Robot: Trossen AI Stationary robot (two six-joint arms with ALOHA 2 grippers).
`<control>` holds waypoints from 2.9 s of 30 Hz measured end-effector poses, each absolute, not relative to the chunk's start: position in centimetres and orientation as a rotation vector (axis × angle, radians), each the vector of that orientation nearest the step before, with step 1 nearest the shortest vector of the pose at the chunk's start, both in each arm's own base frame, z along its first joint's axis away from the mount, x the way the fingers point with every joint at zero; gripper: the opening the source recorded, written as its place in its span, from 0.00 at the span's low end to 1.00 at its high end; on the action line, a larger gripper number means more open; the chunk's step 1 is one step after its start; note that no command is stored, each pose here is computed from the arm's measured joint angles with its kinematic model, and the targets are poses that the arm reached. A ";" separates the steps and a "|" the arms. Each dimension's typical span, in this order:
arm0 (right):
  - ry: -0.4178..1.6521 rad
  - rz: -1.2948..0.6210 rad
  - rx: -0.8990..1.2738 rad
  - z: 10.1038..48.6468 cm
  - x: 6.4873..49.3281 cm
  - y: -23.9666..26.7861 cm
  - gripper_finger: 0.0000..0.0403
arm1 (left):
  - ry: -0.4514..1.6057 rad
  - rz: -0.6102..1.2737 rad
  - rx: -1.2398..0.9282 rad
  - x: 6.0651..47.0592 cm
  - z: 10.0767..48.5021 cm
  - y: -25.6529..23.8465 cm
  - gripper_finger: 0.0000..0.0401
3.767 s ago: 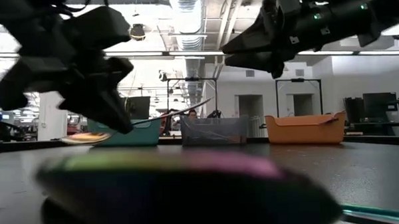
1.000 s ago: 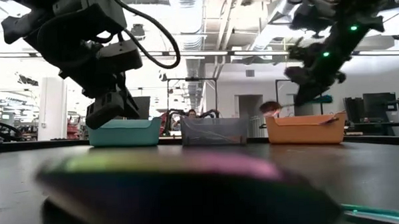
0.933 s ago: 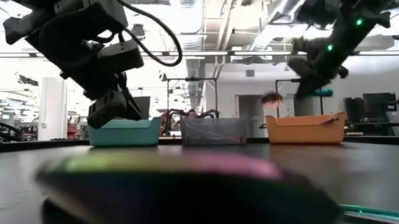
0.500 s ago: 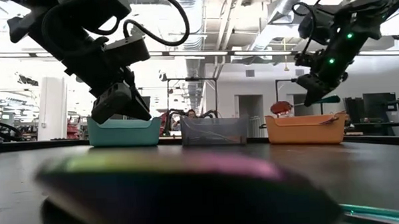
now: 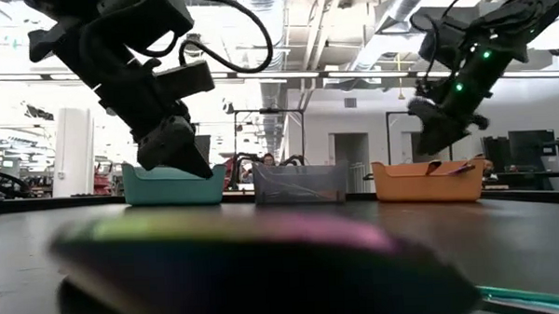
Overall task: Sort silverware by color (type)
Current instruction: Put the blue spoon into the orange bin
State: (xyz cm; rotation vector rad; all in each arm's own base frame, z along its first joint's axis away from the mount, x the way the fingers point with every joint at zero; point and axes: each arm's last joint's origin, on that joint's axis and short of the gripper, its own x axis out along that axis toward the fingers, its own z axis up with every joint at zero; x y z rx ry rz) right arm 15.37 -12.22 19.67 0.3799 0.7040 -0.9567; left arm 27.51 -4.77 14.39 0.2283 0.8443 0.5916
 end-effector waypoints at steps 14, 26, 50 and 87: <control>0.445 -0.272 0.378 21.6 22.1 -1.5 0.41 | 0.678 -0.009 0.168 29.7 15.9 -8.0 0.25; 0.416 -0.150 0.375 19.0 24.0 7.4 0.37 | 0.537 -0.637 0.203 28.5 16.8 -13.5 0.25; 0.385 -0.061 0.421 19.2 23.1 11.1 0.35 | 0.460 -0.604 0.163 35.0 10.1 -20.8 0.25; 0.457 0.039 0.444 16.7 26.7 13.3 0.38 | 0.793 0.040 1.143 37.6 14.8 -19.3 0.01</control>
